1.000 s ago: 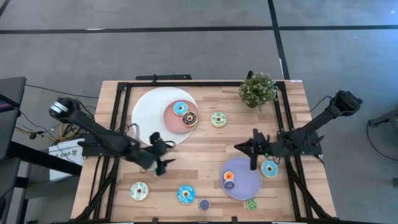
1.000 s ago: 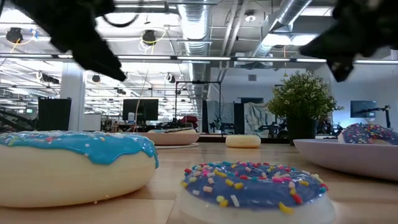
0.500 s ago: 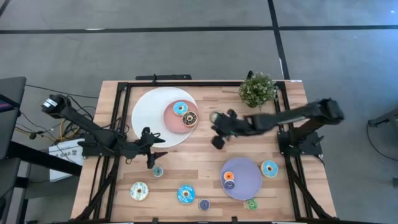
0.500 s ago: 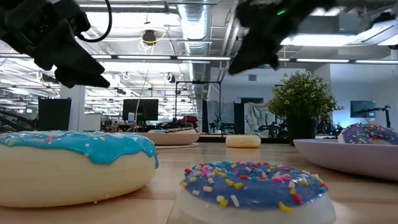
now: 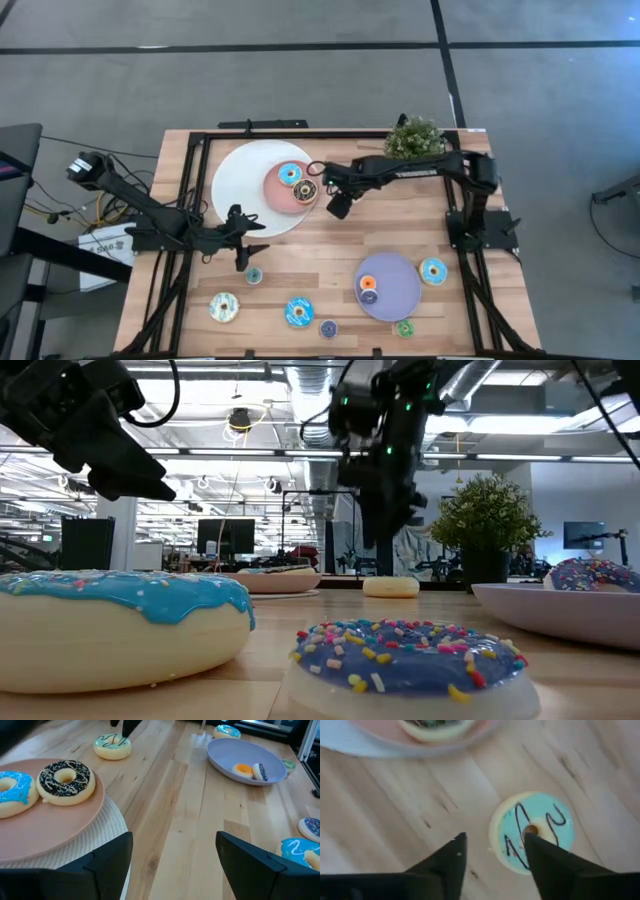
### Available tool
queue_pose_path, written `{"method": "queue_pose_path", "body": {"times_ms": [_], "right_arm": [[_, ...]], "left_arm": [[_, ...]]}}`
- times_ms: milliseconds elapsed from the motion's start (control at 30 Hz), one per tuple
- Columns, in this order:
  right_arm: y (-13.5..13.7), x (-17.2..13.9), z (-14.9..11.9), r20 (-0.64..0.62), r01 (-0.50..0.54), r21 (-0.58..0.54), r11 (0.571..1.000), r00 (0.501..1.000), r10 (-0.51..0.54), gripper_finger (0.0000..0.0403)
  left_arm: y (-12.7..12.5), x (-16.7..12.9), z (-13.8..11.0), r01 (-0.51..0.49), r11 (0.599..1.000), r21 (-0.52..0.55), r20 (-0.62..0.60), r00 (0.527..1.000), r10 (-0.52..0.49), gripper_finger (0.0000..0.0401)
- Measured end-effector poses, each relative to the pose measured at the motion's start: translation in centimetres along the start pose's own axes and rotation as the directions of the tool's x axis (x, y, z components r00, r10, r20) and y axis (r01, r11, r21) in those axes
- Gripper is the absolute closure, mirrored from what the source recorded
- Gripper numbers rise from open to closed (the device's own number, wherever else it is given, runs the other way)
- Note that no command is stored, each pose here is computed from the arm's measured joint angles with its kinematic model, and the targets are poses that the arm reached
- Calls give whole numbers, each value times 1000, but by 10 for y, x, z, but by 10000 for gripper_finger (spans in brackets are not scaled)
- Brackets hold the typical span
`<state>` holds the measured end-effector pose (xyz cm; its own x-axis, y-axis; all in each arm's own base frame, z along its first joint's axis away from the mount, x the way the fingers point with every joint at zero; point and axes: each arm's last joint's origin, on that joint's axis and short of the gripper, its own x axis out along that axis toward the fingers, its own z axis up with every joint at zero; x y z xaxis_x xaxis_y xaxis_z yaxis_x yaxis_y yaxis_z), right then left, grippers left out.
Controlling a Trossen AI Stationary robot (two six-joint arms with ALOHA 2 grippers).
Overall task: Pick & Place donuts
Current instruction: Put the large light green donut on the pink plate
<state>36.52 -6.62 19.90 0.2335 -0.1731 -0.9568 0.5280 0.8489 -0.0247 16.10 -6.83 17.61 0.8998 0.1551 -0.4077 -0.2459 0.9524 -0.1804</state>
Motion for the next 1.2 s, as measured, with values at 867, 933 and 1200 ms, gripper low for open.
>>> {"method": "queue_pose_path", "body": {"times_ms": [867, 933, 1200], "right_arm": [[-7, 61, 0, -130, 57, 43, 997, 990, -51, 201], [-7, 59, 0, -131, 57, 43, 997, 990, -51, 225], [-7, 30, 7, -165, 72, 31, 997, 984, -66, 301]], "left_arm": [[2, 0, -3, -30, 999, 20, -19, 999, 30, 122], [2, 0, -3, -30, 999, 20, -19, 999, 30, 122], [2, 0, -3, -28, 999, 18, -20, 999, 29, 122]]}}
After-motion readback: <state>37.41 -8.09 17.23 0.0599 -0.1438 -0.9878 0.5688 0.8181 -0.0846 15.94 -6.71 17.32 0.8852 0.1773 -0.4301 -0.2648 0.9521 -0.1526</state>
